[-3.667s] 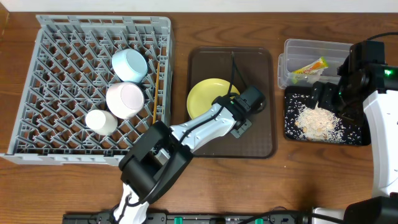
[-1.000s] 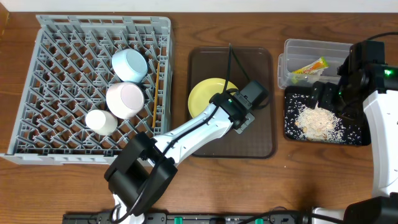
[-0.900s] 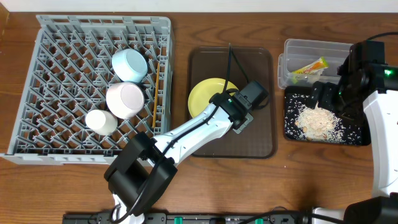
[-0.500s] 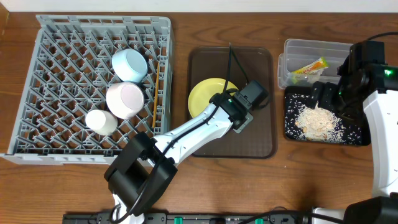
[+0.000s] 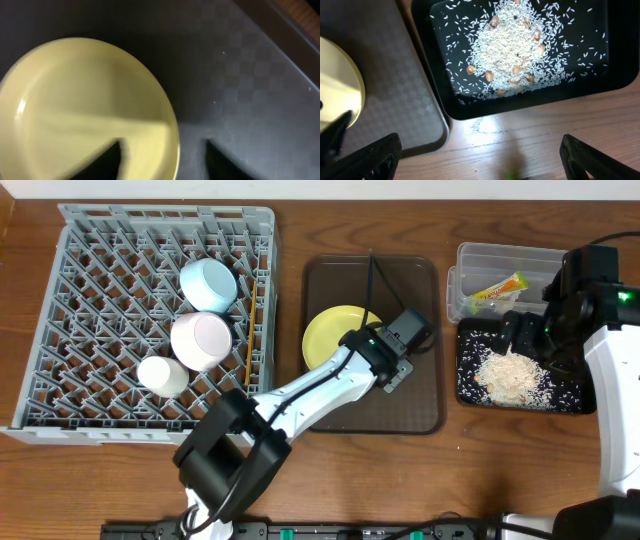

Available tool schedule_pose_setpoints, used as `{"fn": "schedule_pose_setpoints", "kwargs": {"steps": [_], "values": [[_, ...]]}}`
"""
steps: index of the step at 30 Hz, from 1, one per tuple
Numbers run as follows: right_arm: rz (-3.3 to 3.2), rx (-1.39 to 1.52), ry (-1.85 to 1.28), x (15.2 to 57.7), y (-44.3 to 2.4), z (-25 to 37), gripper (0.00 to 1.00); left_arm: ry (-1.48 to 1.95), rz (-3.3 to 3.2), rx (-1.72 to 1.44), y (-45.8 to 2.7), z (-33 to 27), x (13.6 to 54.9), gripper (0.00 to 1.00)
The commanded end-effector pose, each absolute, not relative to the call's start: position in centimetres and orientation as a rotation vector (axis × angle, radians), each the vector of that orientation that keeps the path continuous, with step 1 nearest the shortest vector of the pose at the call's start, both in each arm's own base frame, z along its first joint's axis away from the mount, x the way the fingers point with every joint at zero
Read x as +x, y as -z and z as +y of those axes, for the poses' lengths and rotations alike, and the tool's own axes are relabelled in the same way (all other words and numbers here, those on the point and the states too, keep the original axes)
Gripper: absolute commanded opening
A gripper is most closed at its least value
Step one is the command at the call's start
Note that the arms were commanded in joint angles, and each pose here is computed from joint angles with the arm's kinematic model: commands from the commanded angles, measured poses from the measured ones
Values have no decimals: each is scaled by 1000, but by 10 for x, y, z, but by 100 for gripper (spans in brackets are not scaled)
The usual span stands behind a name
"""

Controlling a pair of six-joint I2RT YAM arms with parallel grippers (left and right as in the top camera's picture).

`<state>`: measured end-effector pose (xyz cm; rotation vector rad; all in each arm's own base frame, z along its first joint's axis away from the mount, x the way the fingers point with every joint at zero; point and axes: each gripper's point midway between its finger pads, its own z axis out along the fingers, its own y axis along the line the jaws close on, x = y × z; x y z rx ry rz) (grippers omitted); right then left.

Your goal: Sort waste into correct bins and load items into the dishwasher

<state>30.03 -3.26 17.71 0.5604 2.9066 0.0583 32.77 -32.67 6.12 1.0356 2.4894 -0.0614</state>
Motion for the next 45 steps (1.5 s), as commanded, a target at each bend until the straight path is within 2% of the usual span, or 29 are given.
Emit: {"fn": "schedule_pose_setpoints", "kwargs": {"steps": [1,10,16,22,24,29,31,38,39,41,45], "values": [[2887,584,-66,300,-181,-34,99,77,2510,1051,-48,-330,326,81],[2887,584,-65,300,-181,-34,99,167,2435,1020,-55,-350,338,82],[2887,584,-65,300,-181,-34,99,123,2491,1047,-25,-345,334,80],[2887,584,-65,300,-181,-34,99,-59,2532,1042,-1,-322,339,73],[2887,584,-65,300,-181,-34,99,-72,2545,1048,2,-319,337,69],[2887,584,-65,300,-181,-34,99,-97,2578,1068,10,-311,329,46],[2887,584,-65,300,-181,-34,99,-110,2594,1078,15,-306,325,43],[2887,584,-65,300,-181,-34,99,-139,2628,1100,28,-295,315,19],[2887,584,-66,300,-181,-34,99,-138,2626,1100,28,-295,315,19],[2887,584,-65,300,-181,-34,99,-133,2620,1095,27,-297,316,9],[2887,584,-65,300,-181,-34,99,-188,2594,1078,17,-296,325,8]]}}
